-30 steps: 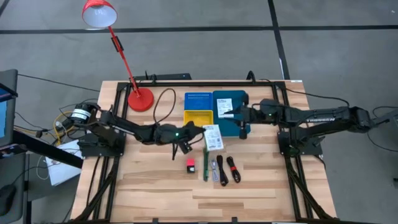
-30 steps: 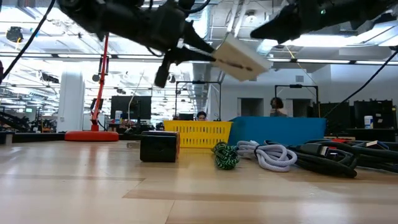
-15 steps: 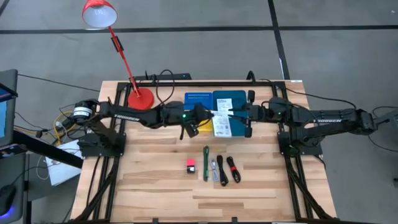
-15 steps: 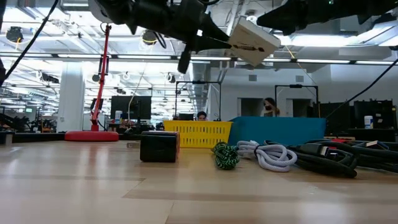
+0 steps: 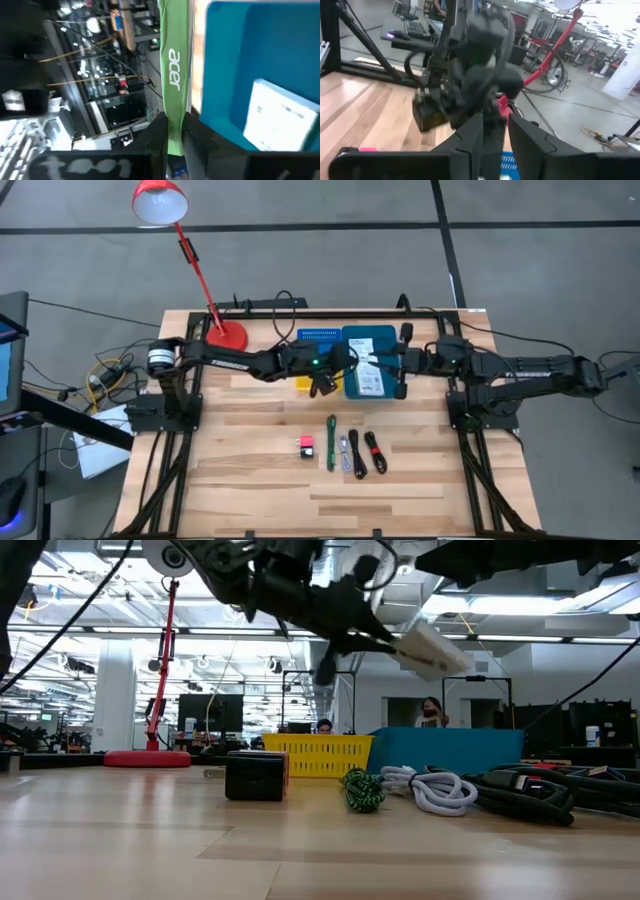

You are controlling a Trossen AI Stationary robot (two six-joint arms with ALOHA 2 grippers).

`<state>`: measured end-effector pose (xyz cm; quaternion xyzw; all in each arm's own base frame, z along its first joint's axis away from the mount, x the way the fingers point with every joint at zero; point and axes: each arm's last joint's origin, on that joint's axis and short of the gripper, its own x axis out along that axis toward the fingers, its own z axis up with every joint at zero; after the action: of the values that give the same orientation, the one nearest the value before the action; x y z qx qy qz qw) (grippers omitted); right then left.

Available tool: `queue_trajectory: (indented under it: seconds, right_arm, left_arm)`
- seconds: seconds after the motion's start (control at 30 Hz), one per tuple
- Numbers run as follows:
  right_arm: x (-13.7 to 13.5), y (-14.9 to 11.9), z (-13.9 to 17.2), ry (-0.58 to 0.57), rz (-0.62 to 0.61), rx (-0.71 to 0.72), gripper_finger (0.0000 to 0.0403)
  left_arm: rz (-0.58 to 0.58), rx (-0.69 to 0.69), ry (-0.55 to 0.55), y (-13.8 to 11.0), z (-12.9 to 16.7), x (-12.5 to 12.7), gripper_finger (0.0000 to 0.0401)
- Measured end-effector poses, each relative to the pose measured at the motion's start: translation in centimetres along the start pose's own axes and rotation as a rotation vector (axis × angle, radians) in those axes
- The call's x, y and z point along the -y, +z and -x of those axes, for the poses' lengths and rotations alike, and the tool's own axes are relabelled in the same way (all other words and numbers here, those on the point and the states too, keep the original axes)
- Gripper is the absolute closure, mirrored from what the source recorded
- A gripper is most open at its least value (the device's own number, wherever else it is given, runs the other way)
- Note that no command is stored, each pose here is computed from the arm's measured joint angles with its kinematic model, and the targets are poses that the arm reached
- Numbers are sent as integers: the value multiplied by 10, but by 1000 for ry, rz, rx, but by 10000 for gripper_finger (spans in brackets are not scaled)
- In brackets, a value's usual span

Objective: Pick and place items into bin
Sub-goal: Put the cardreader box into the dark blue bin

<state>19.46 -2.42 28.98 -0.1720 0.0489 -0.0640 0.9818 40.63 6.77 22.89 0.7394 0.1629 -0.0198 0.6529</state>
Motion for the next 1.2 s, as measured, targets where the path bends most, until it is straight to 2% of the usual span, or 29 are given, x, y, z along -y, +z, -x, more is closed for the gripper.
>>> queue_trajectory:
  seconds: [0.17,0.43,0.67,1.2]
  right_arm:
    - [1,1,4,-30,0,-13,316]
    - [1,1,9,-26,-1,-23,316]
    - [1,1,10,-28,-1,-20,316]
    - [1,1,10,-27,-11,-20,316]
  left_arm:
    - [5,-23,5,-8,-10,-2,375]
    - [12,-47,9,-23,-12,-7,374]
    - [2,-17,28,-37,-13,-5,373]
    - [-20,-21,34,-37,-15,-4,373]
